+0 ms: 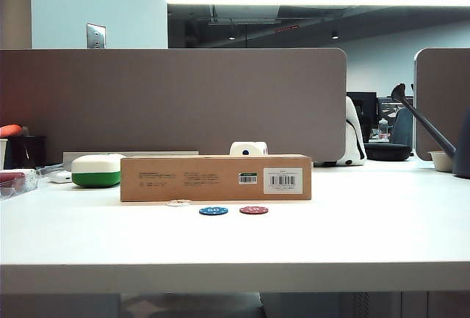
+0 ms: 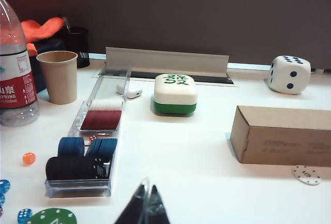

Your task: Push the chip with the lowest value in the row forward next to the rectangular box.

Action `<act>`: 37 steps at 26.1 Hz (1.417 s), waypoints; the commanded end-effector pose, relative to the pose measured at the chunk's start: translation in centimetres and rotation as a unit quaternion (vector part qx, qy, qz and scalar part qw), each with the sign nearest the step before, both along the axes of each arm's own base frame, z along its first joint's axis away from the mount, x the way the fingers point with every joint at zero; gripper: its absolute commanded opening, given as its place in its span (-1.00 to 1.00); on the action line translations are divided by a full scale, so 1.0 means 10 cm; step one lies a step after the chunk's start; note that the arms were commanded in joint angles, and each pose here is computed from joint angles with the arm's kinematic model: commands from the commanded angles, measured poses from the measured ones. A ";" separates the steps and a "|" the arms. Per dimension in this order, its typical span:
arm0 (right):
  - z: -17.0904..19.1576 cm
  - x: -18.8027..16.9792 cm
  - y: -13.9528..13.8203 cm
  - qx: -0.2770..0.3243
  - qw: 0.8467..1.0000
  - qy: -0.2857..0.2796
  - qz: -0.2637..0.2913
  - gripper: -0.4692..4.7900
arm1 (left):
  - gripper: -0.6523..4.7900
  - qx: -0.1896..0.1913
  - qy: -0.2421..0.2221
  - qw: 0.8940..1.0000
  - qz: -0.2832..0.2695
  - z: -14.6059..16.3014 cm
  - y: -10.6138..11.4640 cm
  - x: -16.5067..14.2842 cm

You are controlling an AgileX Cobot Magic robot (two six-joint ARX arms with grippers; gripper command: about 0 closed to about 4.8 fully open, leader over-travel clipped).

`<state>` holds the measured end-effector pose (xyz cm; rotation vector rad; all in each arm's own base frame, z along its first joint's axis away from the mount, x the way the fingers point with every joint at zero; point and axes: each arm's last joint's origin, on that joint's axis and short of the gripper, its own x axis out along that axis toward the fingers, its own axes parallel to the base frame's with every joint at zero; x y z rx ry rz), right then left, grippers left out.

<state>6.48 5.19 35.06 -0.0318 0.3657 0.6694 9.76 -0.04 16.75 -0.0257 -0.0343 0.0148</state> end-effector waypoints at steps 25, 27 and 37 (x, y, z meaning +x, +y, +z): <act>0.02 0.00 0.00 0.005 1.000 -0.006 -0.001 -0.86 | -0.78 0.025 -0.015 1.000 -0.002 0.04 0.00 0.00; 0.02 0.00 0.00 0.005 1.000 -0.006 -0.001 -0.86 | -0.78 0.025 -0.015 1.000 -0.002 0.04 0.00 0.00; 0.02 0.00 0.00 0.005 1.000 -0.006 -0.001 -0.86 | -0.78 0.025 -0.015 1.000 -0.002 0.04 0.00 0.00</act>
